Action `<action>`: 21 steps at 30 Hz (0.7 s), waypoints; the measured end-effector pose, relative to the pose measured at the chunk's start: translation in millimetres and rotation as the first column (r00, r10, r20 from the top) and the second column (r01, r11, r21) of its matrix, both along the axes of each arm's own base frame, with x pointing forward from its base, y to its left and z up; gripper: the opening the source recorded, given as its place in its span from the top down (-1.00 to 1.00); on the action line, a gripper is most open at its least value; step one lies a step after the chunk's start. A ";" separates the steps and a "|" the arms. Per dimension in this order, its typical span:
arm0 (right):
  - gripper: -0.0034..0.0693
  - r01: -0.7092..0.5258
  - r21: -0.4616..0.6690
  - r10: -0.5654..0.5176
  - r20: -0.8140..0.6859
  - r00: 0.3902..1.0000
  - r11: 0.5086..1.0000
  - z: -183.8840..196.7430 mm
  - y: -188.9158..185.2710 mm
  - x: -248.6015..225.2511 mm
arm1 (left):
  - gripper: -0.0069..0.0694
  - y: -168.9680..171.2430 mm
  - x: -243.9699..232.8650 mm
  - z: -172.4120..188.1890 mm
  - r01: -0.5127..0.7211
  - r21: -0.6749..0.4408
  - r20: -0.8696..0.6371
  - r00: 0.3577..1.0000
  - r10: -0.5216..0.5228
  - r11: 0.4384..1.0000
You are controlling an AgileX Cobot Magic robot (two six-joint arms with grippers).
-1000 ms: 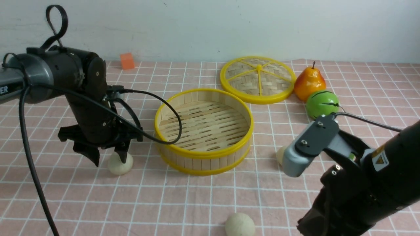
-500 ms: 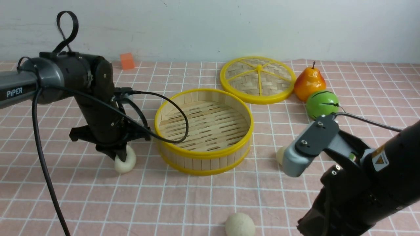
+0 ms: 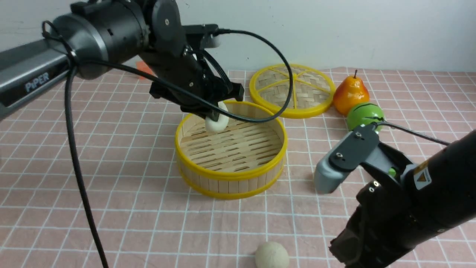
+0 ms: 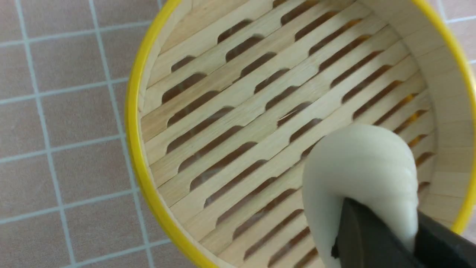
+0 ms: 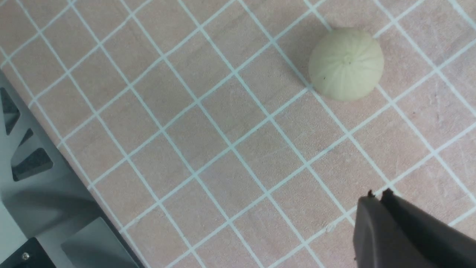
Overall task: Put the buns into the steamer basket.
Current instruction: Use the left arm to put the steamed stuffed bun into the steamer, then use the right arm to grab a steamed stuffed bun
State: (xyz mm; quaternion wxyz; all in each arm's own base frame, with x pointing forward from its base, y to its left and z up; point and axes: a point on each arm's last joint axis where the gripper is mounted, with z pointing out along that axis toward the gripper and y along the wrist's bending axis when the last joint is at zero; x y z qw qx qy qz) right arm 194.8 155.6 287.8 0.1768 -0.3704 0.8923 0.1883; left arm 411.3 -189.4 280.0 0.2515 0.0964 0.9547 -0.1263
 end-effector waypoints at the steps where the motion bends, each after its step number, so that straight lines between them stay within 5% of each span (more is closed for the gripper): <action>1: 0.84 0.006 -0.005 -0.006 -0.018 1.000 1.000 -2.0 0.4 0.3 | 0.64 0.8 5.6 -14.0 -0.013 0.016 -0.025 1.000 0.014 1.000; 7: 0.80 0.046 -0.025 -0.048 -0.074 0.996 0.999 -10.4 2.4 3.8 | -0.01 4.0 23.3 -69.1 -0.068 0.110 -0.095 0.992 0.079 0.992; 13: 0.62 0.052 -0.058 -0.054 -0.047 0.997 0.997 -14.4 1.3 8.8 | -0.52 4.4 25.4 -67.8 -0.080 0.121 -0.084 0.992 0.090 0.989; 18: 0.19 0.086 -0.075 -0.086 0.006 0.996 0.993 -10.1 0.7 16.7 | -0.69 9.2 18.4 -26.7 -0.063 0.139 -0.064 0.995 0.072 0.988; 21: -0.21 0.106 -0.060 -0.104 0.042 0.994 0.993 2.1 5.9 27.7 | -0.69 18.5 -0.6 49.1 -0.079 0.087 0.066 0.995 0.073 0.993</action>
